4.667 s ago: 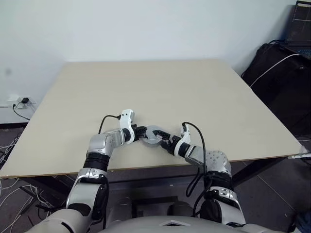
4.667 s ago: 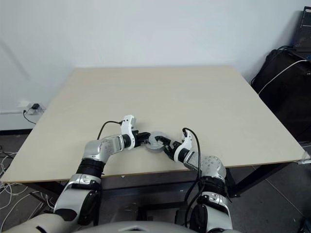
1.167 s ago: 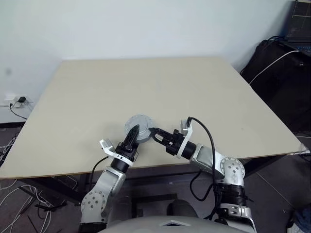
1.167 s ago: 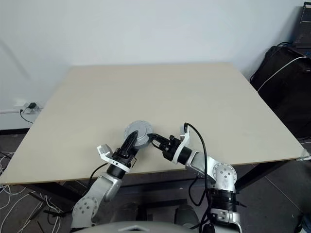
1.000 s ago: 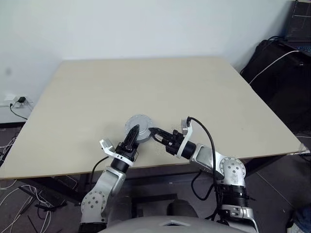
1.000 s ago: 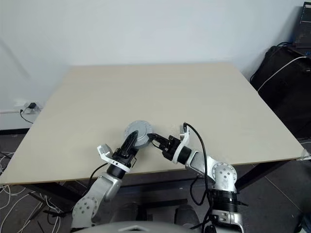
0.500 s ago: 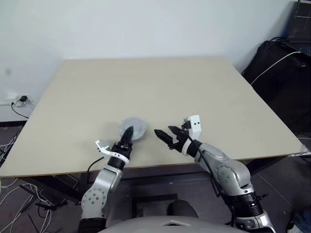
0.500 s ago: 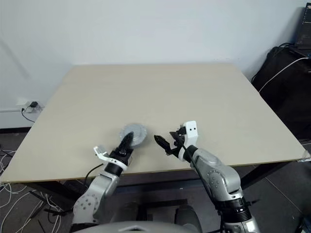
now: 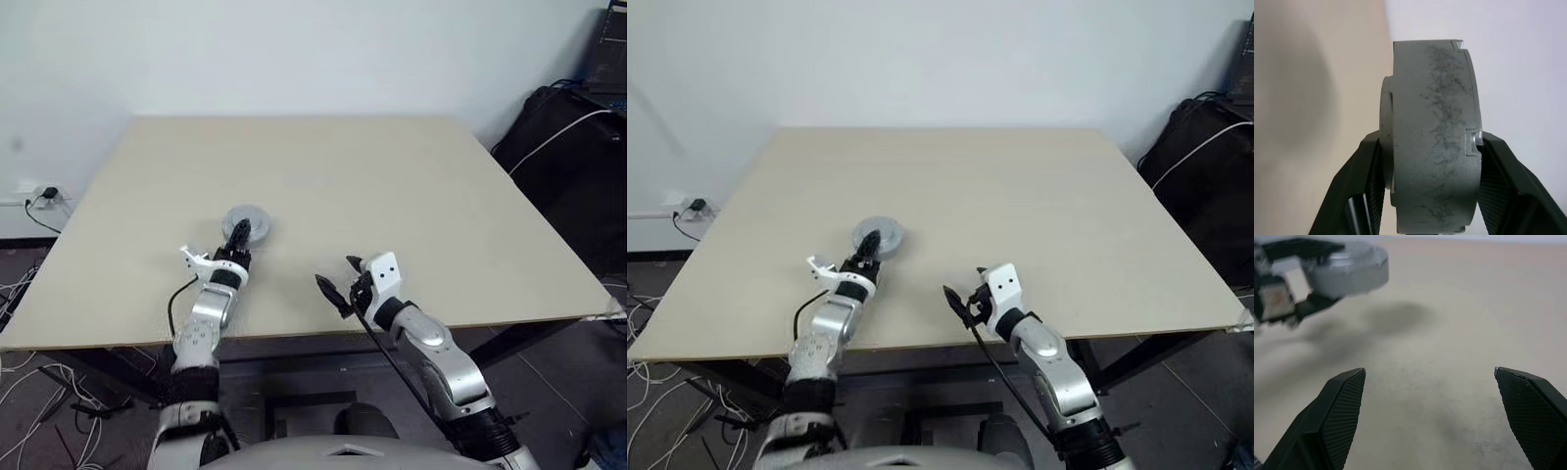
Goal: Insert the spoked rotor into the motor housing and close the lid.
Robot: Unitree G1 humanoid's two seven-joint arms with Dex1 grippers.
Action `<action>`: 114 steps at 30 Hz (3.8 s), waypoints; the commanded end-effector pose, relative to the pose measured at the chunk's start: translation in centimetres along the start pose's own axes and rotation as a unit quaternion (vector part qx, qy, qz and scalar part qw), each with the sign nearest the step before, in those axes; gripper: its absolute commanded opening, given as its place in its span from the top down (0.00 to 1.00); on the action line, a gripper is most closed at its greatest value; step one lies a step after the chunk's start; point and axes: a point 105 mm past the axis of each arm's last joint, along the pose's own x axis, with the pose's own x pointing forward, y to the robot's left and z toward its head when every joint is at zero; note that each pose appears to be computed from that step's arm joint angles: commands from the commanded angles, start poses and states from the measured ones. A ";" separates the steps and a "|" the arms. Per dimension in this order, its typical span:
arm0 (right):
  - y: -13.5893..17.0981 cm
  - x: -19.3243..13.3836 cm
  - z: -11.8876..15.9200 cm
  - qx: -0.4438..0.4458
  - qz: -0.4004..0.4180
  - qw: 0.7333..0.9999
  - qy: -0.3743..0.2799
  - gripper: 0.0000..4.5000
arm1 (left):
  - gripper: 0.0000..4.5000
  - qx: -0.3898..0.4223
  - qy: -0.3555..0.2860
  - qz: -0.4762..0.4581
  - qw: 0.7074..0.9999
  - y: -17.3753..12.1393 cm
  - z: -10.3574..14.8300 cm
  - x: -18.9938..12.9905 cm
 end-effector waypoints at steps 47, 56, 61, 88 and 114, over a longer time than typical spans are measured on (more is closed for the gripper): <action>-1.0 -0.1 -0.4 0.061 -0.025 0.998 0.002 0.00 | 0.01 0.165 0.139 0.201 0.956 6.7 0.3 -1.8; -1.8 -0.4 -0.5 0.081 -0.058 0.995 -0.009 0.00 | 0.01 0.322 0.146 0.190 0.916 5.6 0.0 -7.4; -2.6 -0.8 -0.8 0.067 -0.090 0.993 -0.020 0.00 | 0.01 0.431 0.097 0.149 0.885 4.3 -0.3 -8.5; -5.9 -4.6 -2.2 0.014 -0.297 0.950 -0.100 0.00 | 0.01 0.658 -0.065 0.039 0.749 2.8 -0.7 -10.5; -5.2 -4.1 -2.5 0.029 -0.272 0.957 -0.093 0.00 | 0.01 0.647 -0.051 0.043 0.760 3.0 -0.6 -10.8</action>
